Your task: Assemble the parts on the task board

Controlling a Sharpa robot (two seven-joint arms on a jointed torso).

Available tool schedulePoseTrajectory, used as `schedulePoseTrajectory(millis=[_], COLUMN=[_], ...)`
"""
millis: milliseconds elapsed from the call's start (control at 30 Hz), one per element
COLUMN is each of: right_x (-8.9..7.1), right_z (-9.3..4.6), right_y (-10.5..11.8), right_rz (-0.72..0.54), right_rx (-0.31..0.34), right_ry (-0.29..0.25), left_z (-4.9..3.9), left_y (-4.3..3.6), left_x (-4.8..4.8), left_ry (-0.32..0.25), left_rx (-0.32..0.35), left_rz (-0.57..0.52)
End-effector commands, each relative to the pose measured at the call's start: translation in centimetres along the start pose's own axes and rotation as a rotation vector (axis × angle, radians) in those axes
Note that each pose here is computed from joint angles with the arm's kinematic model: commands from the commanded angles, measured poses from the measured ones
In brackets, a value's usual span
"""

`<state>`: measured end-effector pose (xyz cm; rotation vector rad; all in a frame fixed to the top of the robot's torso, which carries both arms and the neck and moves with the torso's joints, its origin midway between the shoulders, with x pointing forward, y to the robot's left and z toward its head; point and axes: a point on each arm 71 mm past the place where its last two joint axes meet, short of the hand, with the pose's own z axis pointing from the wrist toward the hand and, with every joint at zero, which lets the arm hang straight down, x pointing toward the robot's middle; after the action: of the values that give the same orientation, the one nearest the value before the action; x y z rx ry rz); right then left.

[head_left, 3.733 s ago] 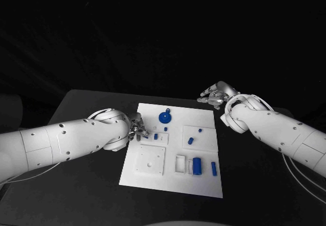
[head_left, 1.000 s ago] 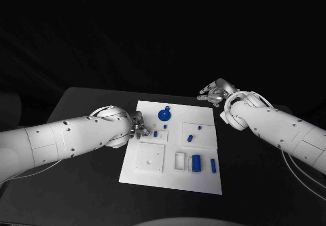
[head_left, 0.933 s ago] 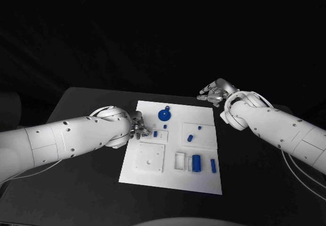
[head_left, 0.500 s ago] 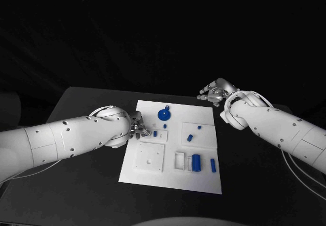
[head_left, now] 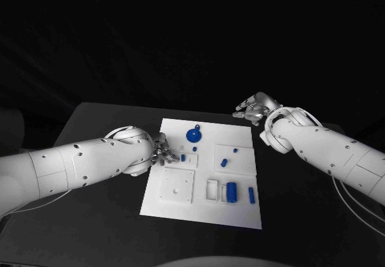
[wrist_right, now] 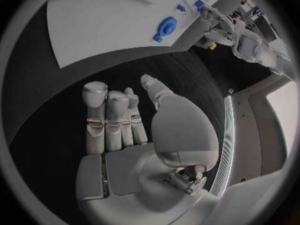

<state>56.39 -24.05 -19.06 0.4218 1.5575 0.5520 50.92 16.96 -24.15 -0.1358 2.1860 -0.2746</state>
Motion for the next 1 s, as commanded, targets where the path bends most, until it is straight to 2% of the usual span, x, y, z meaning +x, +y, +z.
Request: schedulePoseTrajectory(millis=[33,667,867,1000], right_x=[0.0,0.0,-0.1,-0.1], right_z=[0.0,-0.1,-0.1,-0.2], right_y=[0.1,-0.1,-0.3,-0.4], right_rz=[-0.003,-0.005,-0.006,-0.007], right_rx=[-0.009,-0.006,-0.003,-0.001], right_ry=[-0.001,-0.002,-0.002,-0.003], left_z=[0.08,-0.16,-0.90,-1.45], left_y=[0.09,0.59,1.15,1.20], left_x=[0.64,0.62,0.45,-0.11], left_ry=[0.036,0.037,0.036,0.027], left_rx=[-0.006,-0.009,-0.001,0.010], left_rz=[0.017,0.018,0.005,-0.014])
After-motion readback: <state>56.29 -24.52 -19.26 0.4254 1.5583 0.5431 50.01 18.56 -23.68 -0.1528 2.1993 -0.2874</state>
